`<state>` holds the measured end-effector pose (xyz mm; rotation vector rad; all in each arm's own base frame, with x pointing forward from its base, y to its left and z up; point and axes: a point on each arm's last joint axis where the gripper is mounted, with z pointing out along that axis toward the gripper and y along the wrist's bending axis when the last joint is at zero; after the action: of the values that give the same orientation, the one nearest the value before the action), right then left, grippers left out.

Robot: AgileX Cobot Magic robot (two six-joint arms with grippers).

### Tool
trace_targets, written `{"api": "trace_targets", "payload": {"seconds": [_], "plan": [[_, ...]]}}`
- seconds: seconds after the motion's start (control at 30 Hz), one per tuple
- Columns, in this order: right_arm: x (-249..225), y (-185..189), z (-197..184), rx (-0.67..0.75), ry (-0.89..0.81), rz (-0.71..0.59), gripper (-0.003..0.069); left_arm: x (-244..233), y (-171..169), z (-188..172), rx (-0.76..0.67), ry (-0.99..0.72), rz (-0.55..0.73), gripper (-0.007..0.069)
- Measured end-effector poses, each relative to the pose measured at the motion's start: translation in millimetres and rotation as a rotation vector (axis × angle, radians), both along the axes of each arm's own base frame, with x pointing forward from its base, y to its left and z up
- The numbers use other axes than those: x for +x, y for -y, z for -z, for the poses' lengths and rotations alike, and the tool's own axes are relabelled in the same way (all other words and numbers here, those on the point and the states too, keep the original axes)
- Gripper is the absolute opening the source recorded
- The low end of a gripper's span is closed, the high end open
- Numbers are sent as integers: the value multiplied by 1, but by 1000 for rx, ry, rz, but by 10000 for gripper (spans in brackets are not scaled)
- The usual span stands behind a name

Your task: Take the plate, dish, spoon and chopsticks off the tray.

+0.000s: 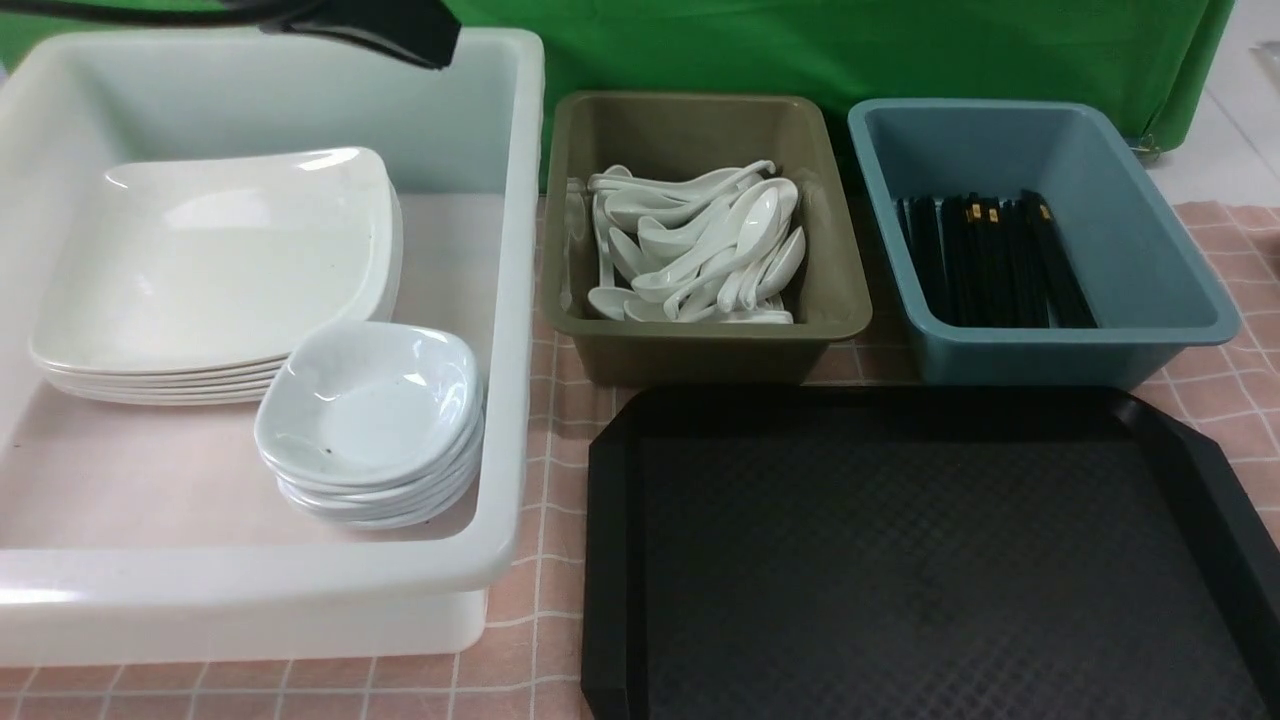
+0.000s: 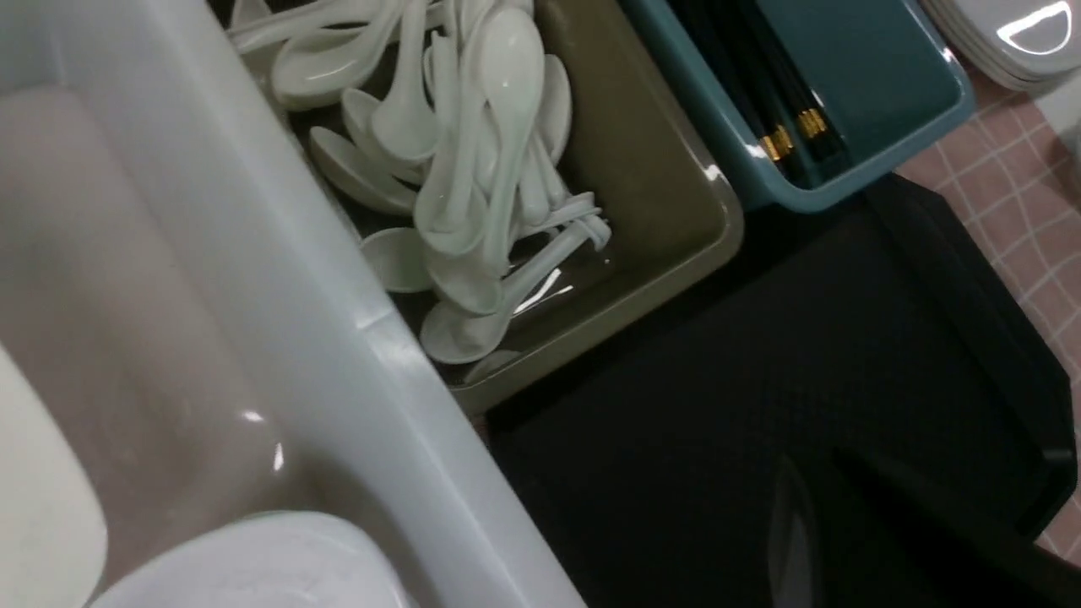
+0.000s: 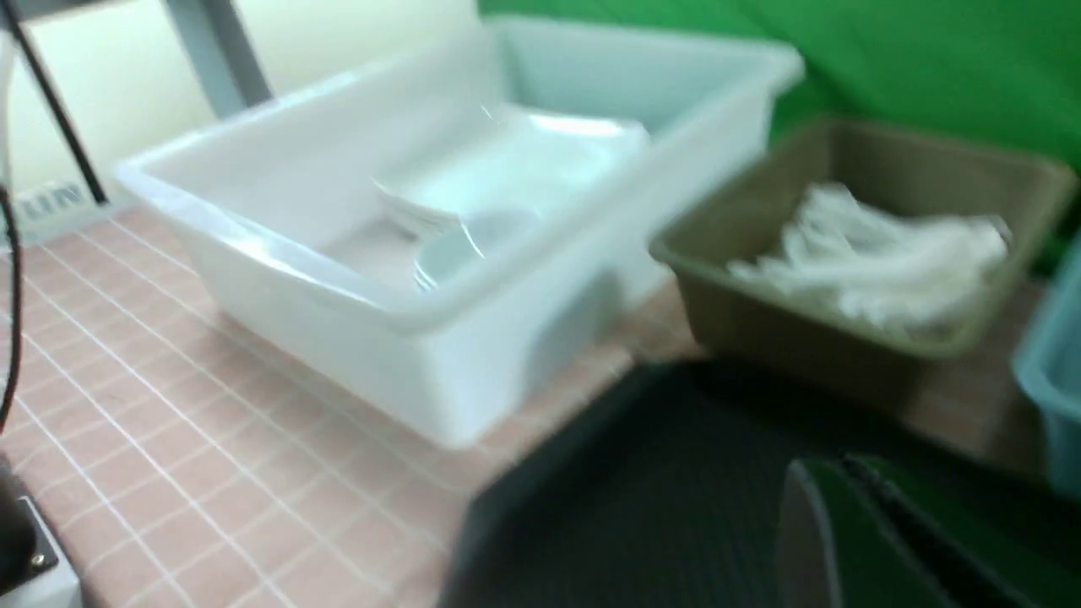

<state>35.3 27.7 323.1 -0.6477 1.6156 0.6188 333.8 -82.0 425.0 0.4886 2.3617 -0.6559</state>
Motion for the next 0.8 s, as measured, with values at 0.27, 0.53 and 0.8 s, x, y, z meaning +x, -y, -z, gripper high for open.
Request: {"api": "trace_targets", "payload": {"seconds": [0.27,0.53,0.8], "plan": [[1,-18,17,102,52,-116,30,-3,7,-1,-6,0,23,-5],[-7,-25,23,88,59,-288,30,-3,7,-2,-17,-3,22,-3],[-9,-26,23,86,63,-333,39,-3,7,-2,-17,-3,22,-3]]}}
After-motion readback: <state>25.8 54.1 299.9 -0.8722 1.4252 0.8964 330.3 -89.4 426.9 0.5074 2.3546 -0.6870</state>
